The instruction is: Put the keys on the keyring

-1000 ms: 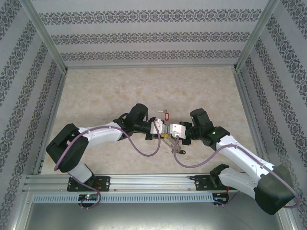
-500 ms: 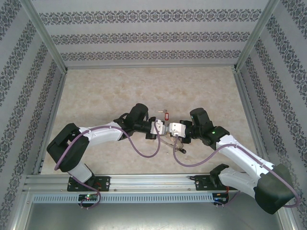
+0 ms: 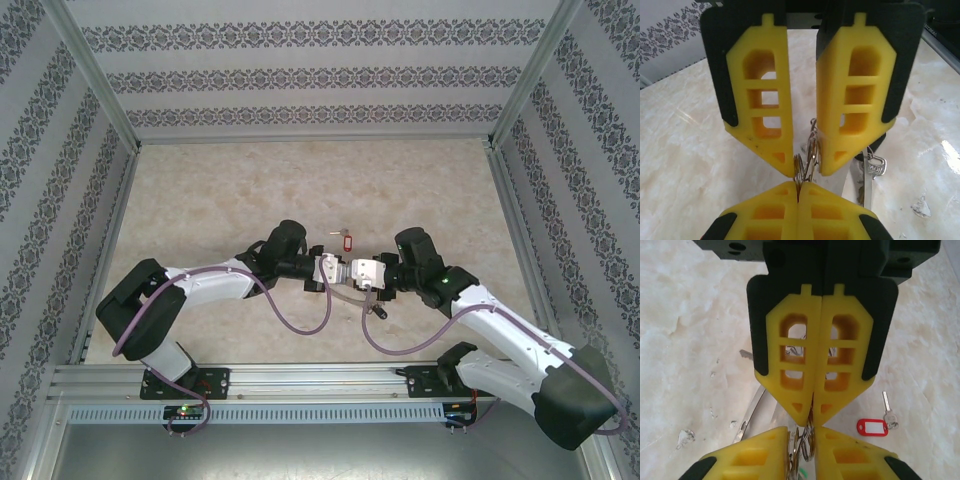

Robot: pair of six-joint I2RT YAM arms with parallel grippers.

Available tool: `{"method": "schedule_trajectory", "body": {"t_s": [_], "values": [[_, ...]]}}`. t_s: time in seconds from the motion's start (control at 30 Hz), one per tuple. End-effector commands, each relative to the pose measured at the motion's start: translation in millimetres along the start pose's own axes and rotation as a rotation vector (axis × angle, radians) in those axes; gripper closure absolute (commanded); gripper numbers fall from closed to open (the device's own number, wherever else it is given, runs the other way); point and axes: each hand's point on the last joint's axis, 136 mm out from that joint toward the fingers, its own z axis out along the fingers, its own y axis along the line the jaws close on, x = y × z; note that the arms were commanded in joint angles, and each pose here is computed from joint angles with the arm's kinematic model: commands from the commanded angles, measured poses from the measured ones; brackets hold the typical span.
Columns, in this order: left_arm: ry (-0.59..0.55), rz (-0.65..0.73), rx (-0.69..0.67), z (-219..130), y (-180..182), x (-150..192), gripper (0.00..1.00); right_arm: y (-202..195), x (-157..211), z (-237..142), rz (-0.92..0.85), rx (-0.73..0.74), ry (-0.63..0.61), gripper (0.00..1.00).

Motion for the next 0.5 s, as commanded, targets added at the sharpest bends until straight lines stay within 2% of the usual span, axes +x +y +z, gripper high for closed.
{"method": "schedule_trajectory", "body": {"t_s": [0.0, 0.23, 0.37, 0.47], "values": [[0.041, -0.046, 0.042, 5.7, -19.6, 15.3, 1.0, 10.5, -9.8, -0.4, -0.008, -0.029, -0.057, 0.77], [0.042, -0.048, 0.034, 5.5, -21.3, 18.5, 1.0, 8.6, -5.1, -7.3, -0.007, 0.006, -0.042, 0.73], [0.036, -0.05, 0.026, 5.0, -20.3, 17.3, 1.0, 7.9, -5.3, -17.4, -0.011, 0.029, -0.054, 0.67], [0.031, -0.047, 0.022, 4.0, -19.5, 15.5, 1.0, 5.5, -4.7, -26.7, -0.002, 0.045, -0.06, 0.67]]}}
